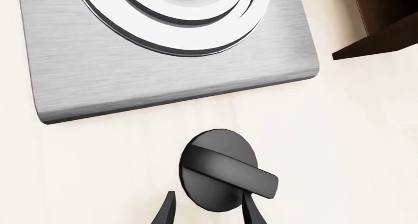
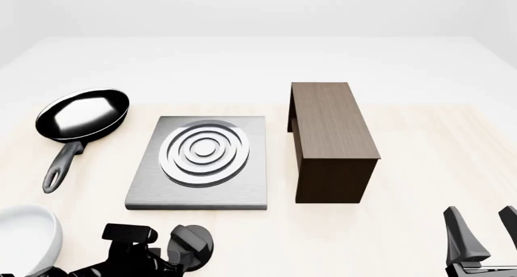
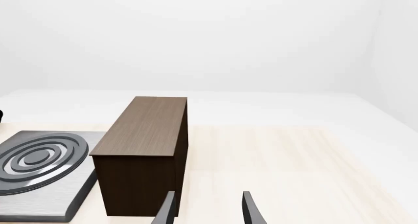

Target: Turn on the stove.

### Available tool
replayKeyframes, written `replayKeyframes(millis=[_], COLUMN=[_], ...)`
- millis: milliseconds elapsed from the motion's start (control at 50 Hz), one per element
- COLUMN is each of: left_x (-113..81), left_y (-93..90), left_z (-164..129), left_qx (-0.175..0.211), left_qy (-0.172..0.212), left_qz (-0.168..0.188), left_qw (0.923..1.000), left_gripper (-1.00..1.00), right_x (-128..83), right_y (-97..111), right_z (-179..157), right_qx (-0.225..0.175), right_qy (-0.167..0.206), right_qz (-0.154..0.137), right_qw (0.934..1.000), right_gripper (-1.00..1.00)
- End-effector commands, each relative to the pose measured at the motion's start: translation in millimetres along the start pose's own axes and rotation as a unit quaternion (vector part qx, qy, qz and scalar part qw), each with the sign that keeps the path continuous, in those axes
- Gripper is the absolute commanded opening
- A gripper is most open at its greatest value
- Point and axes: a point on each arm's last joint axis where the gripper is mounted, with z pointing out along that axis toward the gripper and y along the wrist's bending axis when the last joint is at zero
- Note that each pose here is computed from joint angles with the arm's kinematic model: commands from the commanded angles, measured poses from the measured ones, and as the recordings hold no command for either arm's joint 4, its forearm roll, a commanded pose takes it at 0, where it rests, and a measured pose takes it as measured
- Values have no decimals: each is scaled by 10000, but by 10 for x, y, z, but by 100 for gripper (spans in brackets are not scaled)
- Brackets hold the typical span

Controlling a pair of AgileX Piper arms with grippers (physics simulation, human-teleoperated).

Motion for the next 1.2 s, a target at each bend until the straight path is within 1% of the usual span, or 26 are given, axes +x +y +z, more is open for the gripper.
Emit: replayKeyframes(millis=[20,380,520,680,820,940,1020,1040,1100,1120,1200], left_x=[68,140,111,123,70,46,-1,-35,-93,-150,-224], left_y=[10,72,116,178,233,263,297,320,331,342,357], left_z=[-31,-25,-120,-228,-354,-432,-505,-546,-593,-641,-678], left_qx=[93,9,-91,-220,-388,-489,-616,-704,-780,-856,-945], left_qy=[-93,-48,-125,-176,-305,-378,-491,-564,-641,-720,-797], left_qz=[-168,-175,-183,-256,-342,-343,-325,-286,-284,-262,-256], left_qw=[9998,9998,9997,9993,9982,9975,9964,9955,9945,9934,9920], left_gripper=[100,100,100,100,100,100,100,100,100,100,100], right_x=[7,7,6,7,7,7,7,7,7,7,6], right_y=[0,0,0,0,0,0,0,0,0,0,0], right_z=[-1,-1,-1,-1,-1,-1,-1,-1,-1,-1,-1], right_qx=[0,2,1,1,1,1,1,1,1,2,1], right_qy=[5,3,2,4,4,4,4,3,5,3,3], right_qz=[10,10,8,10,9,10,9,10,11,10,9], right_qw=[10000,10000,10000,10000,10000,10000,10000,10000,10000,10000,10000], right_gripper=[100,100,100,100,100,100,100,100,100,100,100])
